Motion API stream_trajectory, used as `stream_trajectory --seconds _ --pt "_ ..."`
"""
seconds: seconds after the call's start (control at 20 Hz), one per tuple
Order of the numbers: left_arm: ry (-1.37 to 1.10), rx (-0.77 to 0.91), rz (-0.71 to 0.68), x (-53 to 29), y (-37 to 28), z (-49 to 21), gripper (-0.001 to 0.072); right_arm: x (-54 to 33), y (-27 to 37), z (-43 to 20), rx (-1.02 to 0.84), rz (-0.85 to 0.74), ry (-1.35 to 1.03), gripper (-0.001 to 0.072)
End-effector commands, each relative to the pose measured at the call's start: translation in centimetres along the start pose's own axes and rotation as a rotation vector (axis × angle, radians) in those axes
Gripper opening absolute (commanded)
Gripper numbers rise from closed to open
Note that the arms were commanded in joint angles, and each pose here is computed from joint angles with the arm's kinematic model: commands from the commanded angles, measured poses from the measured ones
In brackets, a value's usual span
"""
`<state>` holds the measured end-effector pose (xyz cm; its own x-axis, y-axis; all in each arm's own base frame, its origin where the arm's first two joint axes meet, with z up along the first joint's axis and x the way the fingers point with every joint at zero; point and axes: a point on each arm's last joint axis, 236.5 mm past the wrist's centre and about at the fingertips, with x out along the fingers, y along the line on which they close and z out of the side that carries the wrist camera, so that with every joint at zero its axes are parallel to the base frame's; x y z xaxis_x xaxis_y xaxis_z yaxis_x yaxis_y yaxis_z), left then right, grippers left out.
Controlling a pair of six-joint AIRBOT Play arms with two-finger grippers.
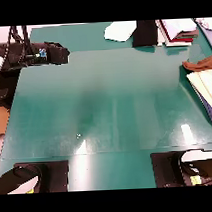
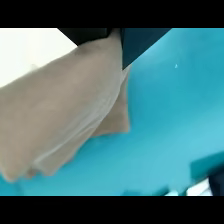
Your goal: Fold the shirts.
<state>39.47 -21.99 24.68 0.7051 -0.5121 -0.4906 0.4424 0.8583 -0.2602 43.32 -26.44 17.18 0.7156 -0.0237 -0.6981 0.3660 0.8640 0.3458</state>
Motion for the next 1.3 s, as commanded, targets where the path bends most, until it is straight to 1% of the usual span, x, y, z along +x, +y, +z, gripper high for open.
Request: stream_trajectory --seconds 0.0,0.1,0.2,0.3,0.4,0.5,0.75,0.95,1.0,1.05,1.1,1.15,1.2,1.25 --pt "0.004 -0.018 -0.001 0.0 0.0 -0.1 0.0025 -3.1 0.5 3.5 -0.040 -0.019 -0.108 0.0016" --pt "0.007 -0.018 -0.001 0.0 0.0 -0.2 0.0025 -5.4 2.6 5.9 -0.098 -0.012 -0.180 0.0016" --pt "0.007 -0.017 -0.001 0.0 0.0 -0.2 0.0025 -7.2 4.3 6.9 -0.136 -0.009 -0.223 0.0016" --pt "0.007 -0.014 0.000 0.0 0.0 -0.2 0.0025 -8.2 4.4 6.2 -0.135 -0.021 -0.223 0.0016" --pt "0.004 -0.014 -0.001 0.0 0.0 -0.1 0.0025 -8.9 3.1 4.4 -0.108 -0.050 -0.190 0.0016" --pt "0.006 -0.014 0.000 0.0 0.0 -0.2 0.0025 -9.4 0.9 2.1 -0.080 -0.110 -0.136 0.0016" --pt "0.013 -0.013 0.000 0.0 0.0 -0.3 0.0026 -12.1 -9.1 -7.1 0.031 -0.406 0.053 0.0017" --pt "0.028 -0.013 0.001 0.0 0.0 -0.7 0.0025 -13.4 -14.7 -14.7 0.199 -0.505 0.154 0.0030" --pt "0.032 -0.013 0.001 0.0 0.0 -0.8 0.0026 -13.6 -15.8 -16.2 0.242 -0.517 0.167 0.0074" --pt "0.033 -0.013 0.001 0.0 0.0 -0.8 0.0025 -13.8 -16.7 -17.3 0.275 -0.530 0.170 0.0156" --pt "0.034 -0.013 0.001 0.0 0.0 -0.8 0.0025 -13.9 -17.4 -18.2 0.303 -0.541 0.171 0.0249" --pt "0.033 -0.013 0.001 0.0 0.0 -0.8 0.0026 -14.0 -18.1 -18.9 0.323 -0.549 0.170 0.0382" --pt "0.032 -0.014 0.001 0.0 0.0 -0.8 0.0025 -13.9 -18.5 -19.1 0.335 -0.553 0.166 0.0498" --pt "0.031 -0.014 0.001 0.0 0.0 -0.8 0.0025 -13.7 -18.3 -18.8 0.340 -0.541 0.149 0.0566"
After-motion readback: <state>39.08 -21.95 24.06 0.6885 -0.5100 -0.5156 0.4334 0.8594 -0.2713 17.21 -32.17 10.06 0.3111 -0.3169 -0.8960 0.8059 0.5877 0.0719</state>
